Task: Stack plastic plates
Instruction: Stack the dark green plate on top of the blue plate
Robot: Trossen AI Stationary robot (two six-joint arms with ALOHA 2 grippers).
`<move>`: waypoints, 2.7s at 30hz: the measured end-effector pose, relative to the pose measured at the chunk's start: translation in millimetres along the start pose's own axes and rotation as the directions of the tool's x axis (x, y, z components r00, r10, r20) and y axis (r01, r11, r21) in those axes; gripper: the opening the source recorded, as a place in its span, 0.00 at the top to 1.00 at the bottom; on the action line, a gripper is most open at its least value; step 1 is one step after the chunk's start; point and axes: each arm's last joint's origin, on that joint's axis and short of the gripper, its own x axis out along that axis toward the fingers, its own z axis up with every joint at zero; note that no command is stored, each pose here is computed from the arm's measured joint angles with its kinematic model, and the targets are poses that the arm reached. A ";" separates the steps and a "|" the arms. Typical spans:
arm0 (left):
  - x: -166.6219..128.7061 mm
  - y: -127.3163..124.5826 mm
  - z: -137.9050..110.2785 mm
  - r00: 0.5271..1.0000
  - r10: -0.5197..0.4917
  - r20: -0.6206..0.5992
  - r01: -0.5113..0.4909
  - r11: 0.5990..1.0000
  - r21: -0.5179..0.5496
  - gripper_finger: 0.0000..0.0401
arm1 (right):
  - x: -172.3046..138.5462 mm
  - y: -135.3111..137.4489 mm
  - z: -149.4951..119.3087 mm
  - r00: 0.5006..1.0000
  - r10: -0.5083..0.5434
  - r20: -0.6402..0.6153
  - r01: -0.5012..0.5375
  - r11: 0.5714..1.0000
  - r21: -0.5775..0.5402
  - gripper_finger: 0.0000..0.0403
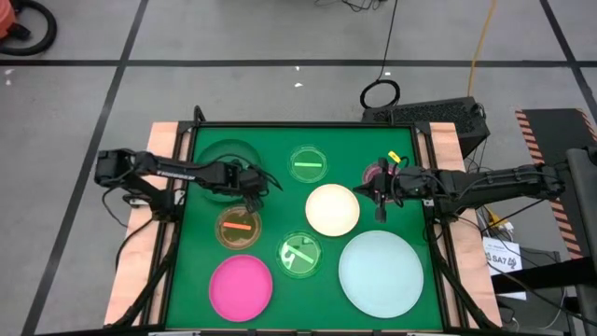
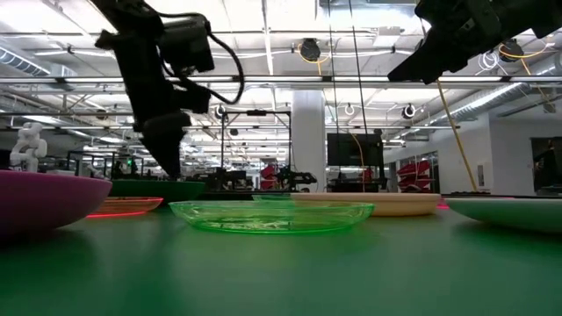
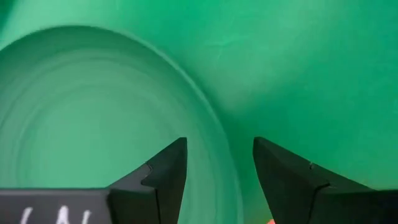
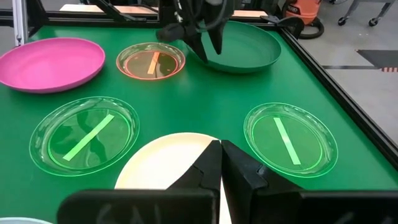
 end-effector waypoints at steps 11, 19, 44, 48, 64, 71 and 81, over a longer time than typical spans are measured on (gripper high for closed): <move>30.6 -9.3 -0.2 0.997 0.042 -0.057 -0.041 0.999 0.023 0.54 | -0.1 0.0 0.1 1.000 -0.001 0.001 0.001 1.000 0.008 0.99; 32.0 -10.2 0.6 0.997 0.054 -0.048 -0.053 0.998 0.025 0.83 | -0.1 0.0 0.7 1.000 -0.001 0.008 0.001 1.000 0.012 0.99; -22.7 -47.1 29.1 0.993 0.099 0.070 -0.115 0.950 0.289 0.97 | 0.0 -0.1 0.7 1.000 -0.003 0.007 0.003 1.000 0.017 0.99; -51.9 -57.6 46.9 0.989 0.063 0.132 -0.110 0.912 0.395 0.97 | 0.0 -0.1 0.7 1.000 -0.003 0.007 0.003 0.998 0.057 0.99; -138.6 -79.9 80.4 0.949 -0.129 0.288 -0.154 0.607 0.780 0.97 | -29.9 17.3 33.3 0.992 0.107 -0.061 -0.104 0.993 0.055 0.99; -138.5 -100.8 77.3 0.930 -0.204 0.307 -0.154 0.541 0.827 0.97 | -61.9 25.4 62.5 0.981 0.124 -0.149 -0.113 0.990 0.082 0.99; -129.1 -148.3 61.1 0.911 -0.287 0.297 -0.163 0.410 0.898 0.97 | -75.0 54.0 101.1 0.947 0.191 -0.259 -0.194 0.981 0.014 0.99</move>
